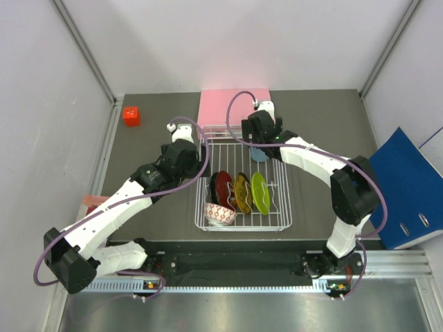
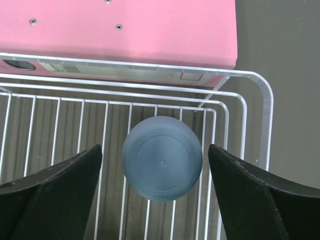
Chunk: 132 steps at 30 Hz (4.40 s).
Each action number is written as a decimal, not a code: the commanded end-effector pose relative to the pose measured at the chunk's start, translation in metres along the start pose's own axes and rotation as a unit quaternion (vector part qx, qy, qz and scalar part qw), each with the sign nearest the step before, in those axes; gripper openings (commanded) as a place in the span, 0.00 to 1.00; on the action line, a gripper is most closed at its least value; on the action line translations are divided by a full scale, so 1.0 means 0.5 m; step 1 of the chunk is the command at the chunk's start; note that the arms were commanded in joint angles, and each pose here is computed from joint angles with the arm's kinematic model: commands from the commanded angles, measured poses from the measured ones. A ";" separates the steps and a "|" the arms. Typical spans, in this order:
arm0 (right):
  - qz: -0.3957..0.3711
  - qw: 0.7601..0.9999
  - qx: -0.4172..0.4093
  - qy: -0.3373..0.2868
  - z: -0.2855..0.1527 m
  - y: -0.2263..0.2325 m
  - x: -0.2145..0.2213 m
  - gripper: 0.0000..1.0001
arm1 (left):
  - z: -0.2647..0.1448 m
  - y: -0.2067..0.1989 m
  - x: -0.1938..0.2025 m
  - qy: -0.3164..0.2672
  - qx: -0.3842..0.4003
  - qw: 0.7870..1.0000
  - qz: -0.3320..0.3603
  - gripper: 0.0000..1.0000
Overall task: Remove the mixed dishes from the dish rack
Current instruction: Pick up the cup from the dish rack, then place the cup at the center of the board.
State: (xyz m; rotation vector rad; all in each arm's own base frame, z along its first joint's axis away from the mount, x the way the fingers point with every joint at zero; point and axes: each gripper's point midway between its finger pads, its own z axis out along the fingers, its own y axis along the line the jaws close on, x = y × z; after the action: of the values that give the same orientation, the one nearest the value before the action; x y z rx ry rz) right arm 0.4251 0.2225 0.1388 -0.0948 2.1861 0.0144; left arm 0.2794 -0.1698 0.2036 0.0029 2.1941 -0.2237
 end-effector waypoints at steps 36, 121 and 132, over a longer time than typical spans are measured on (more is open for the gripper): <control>0.134 0.932 -0.276 -0.194 -0.362 0.050 -0.284 0.00 | -0.033 -0.009 -0.082 -0.070 0.006 0.995 -0.068 0.99; 0.145 0.977 -0.098 -0.124 -0.313 -0.132 -0.074 0.77 | 0.159 0.372 -0.162 0.037 -0.300 0.935 -0.182 0.00; 0.114 0.986 -0.023 -0.118 -0.320 -0.173 -0.049 0.76 | 0.258 0.511 -0.104 0.069 -0.310 0.918 -0.237 0.00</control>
State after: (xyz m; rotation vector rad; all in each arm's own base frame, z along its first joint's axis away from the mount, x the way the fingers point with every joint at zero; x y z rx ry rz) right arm 0.3172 0.1410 0.2359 0.1060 2.0051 0.2504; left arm 0.4146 0.0496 0.1357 -0.8747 2.3097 0.2486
